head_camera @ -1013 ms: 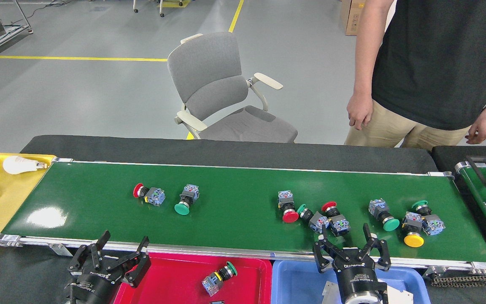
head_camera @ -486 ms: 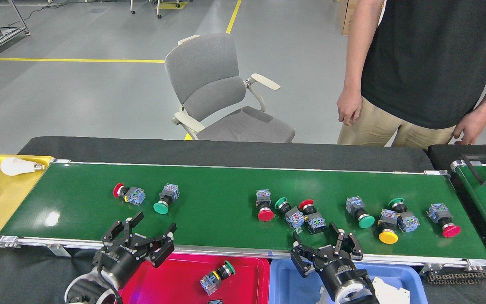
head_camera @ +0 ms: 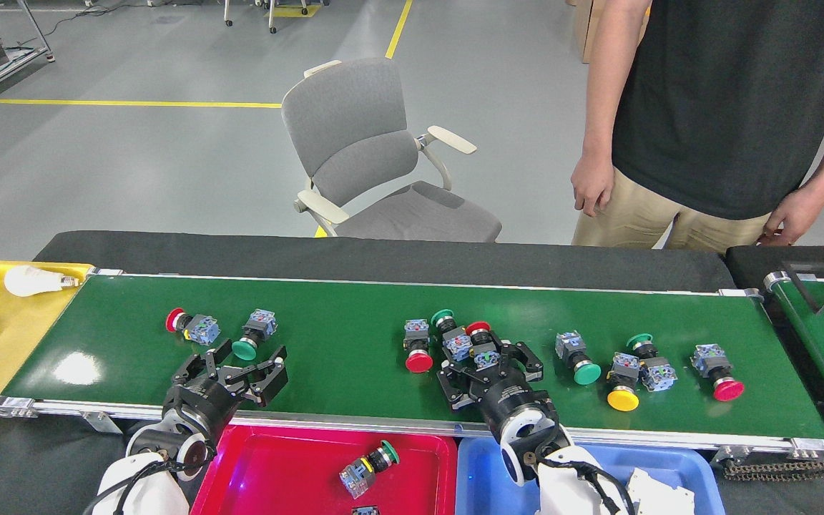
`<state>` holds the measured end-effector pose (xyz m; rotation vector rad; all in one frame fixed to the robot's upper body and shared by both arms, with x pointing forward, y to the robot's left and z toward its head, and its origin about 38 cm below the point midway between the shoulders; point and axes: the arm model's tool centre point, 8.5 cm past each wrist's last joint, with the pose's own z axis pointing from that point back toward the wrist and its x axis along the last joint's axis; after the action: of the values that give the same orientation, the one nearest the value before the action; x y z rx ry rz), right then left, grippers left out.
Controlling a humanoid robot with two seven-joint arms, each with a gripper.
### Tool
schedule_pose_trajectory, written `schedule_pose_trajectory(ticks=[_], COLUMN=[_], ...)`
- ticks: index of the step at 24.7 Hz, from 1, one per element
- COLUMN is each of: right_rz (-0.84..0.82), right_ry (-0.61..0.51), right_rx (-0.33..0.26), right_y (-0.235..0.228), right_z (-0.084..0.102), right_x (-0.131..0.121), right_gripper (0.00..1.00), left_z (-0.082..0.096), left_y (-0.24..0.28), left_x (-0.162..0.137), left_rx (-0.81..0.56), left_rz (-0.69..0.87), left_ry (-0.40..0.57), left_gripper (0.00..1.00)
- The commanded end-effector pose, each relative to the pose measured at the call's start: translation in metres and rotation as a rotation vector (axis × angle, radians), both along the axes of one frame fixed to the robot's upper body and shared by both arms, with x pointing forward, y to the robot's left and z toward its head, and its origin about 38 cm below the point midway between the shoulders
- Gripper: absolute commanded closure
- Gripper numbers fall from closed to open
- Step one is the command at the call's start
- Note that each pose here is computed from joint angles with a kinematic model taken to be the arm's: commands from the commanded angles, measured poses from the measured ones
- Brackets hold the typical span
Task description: Pick switch part from conveyor to tray
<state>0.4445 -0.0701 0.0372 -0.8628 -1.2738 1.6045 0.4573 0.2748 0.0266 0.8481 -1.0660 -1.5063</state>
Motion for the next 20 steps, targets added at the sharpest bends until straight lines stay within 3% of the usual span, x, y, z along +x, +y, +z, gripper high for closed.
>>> schedule_pose_trajectory(ticks=[1, 3, 6, 8, 11, 12, 13, 14, 16, 18, 20], right_rz=[-0.001, 0.003, 0.035, 0.115, 0.255, 0.316, 0.357, 0.389, 0.405, 0.404, 0.401], right_ry=[-0.034, -0.040, -0.092, -0.135, -0.142, -0.146, -0.144, -0.139, -0.128, -0.128, -0.151], right_rx=[0.014, 0.022, 0.059, 0.098, 0.105, 0.089, 0.077, 0.076, 0.091, 0.105, 0.130], right_y=[0.005, 0.009, 0.021, 0.043, 0.071, 0.080, 0.087, 0.096, 0.103, 0.106, 0.105], right_z=[0.013, 0.017, 0.033, 0.043, 0.037, 0.033, 0.028, 0.025, 0.023, 0.026, 0.036], right_x=[0.006, 0.005, -0.005, -0.036, -0.093, -0.115, -0.133, -0.148, -0.157, -0.160, -0.163], right_gripper=[0.98, 0.98, 0.98, 0.98, 0.98, 0.92, 0.59, 0.00, 0.00, 0.00, 0.00], left_z=[0.008, 0.005, 0.000, -0.001, -0.008, -0.008, -0.003, 0.002, 0.013, 0.020, 0.018], left_y=[0.011, 0.017, 0.024, 0.023, 0.020, 0.016, 0.012, 0.006, -0.001, -0.024, -0.046], left_x=[0.012, 0.018, 0.021, 0.020, 0.012, 0.007, 0.003, -0.006, -0.027, -0.067, -0.113], left_rx=[0.013, 0.010, 0.008, -0.001, -0.011, -0.028, -0.051, -0.077, -0.080, -0.077, -0.076], left_rz=[0.088, 0.144, 0.198, 0.194, 0.175, 0.149, 0.110, 0.061, -0.037, -0.251, -0.458], left_ry=[-0.030, -0.044, -0.052, -0.070, -0.064, -0.075, -0.098, -0.127, -0.181, -0.220, -0.212], left_gripper=[0.09, 0.27, 0.46, 0.60, 0.75, 0.82, 0.85, 0.87, 0.88, 0.85, 0.75])
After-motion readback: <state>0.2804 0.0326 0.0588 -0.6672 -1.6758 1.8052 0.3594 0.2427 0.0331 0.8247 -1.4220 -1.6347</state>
